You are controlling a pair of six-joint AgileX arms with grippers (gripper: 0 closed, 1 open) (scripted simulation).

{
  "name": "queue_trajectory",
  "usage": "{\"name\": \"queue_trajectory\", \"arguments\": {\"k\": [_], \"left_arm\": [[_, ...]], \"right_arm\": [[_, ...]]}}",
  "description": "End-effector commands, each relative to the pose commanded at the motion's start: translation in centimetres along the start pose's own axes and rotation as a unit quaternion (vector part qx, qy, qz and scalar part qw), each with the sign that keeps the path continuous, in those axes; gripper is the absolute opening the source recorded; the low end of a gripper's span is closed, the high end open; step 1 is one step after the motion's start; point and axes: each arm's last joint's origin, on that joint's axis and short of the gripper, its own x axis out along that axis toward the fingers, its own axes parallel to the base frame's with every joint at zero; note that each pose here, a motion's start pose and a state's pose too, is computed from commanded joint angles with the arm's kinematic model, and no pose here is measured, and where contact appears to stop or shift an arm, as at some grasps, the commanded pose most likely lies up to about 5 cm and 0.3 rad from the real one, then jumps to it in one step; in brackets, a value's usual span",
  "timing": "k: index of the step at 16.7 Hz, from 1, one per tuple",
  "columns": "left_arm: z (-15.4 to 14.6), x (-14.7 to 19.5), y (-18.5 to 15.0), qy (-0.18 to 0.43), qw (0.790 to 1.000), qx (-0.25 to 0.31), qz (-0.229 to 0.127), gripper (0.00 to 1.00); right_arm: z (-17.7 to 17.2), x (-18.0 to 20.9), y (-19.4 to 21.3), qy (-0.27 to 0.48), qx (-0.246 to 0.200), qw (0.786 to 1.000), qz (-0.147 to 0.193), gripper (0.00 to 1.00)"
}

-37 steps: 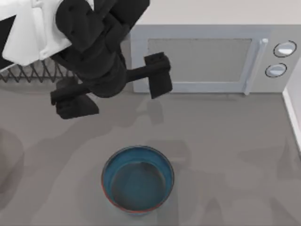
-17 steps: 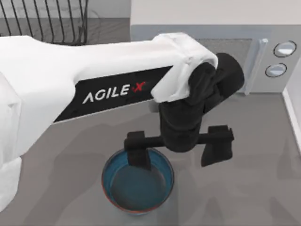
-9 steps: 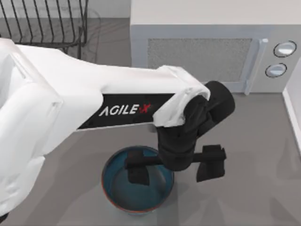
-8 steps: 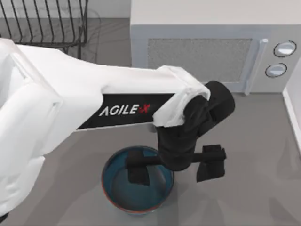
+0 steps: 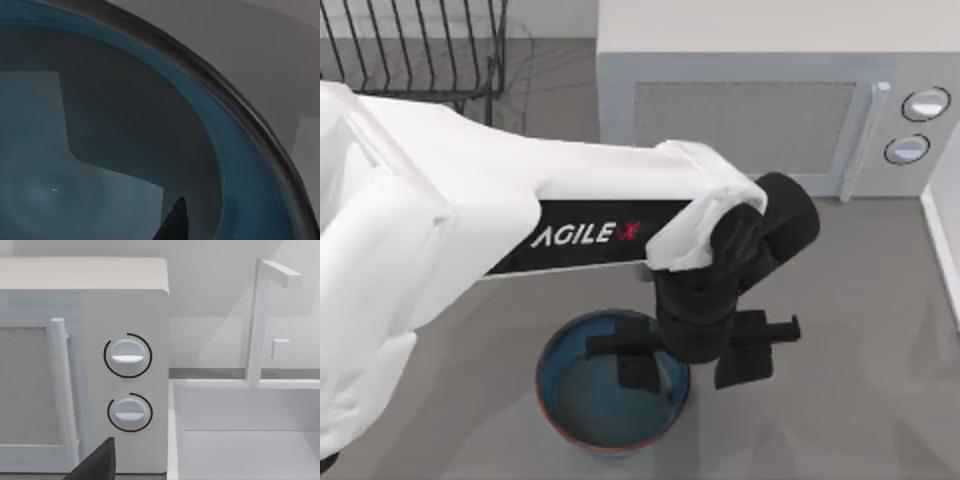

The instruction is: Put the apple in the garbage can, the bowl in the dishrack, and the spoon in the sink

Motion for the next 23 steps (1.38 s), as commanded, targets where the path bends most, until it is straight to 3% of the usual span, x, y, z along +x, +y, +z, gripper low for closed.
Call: {"name": "queue_trajectory", "arguments": {"k": [5,6,16,23], "left_arm": [[0.0,0.0,0.0,0.0,1.0,0.0,0.0,0.02],[0.0,0.0,0.0,0.0,1.0,0.0,0.0,0.0],[0.0,-0.6,-0.1,-0.001,1.0,0.0,-0.002,0.0],[0.1,-8.2,-0.2,0.005,1.0,-0.001,0.006,0.0]], "right_arm": [[0.0,0.0,0.0,0.0,0.0,1.0,0.0,1.0],[0.0,0.0,0.0,0.0,0.0,1.0,0.0,1.0],[0.0,0.0,0.0,0.0,0.0,1.0,0.0,1.0],[0.0,0.0,0.0,0.0,0.0,1.0,0.0,1.0]]}}
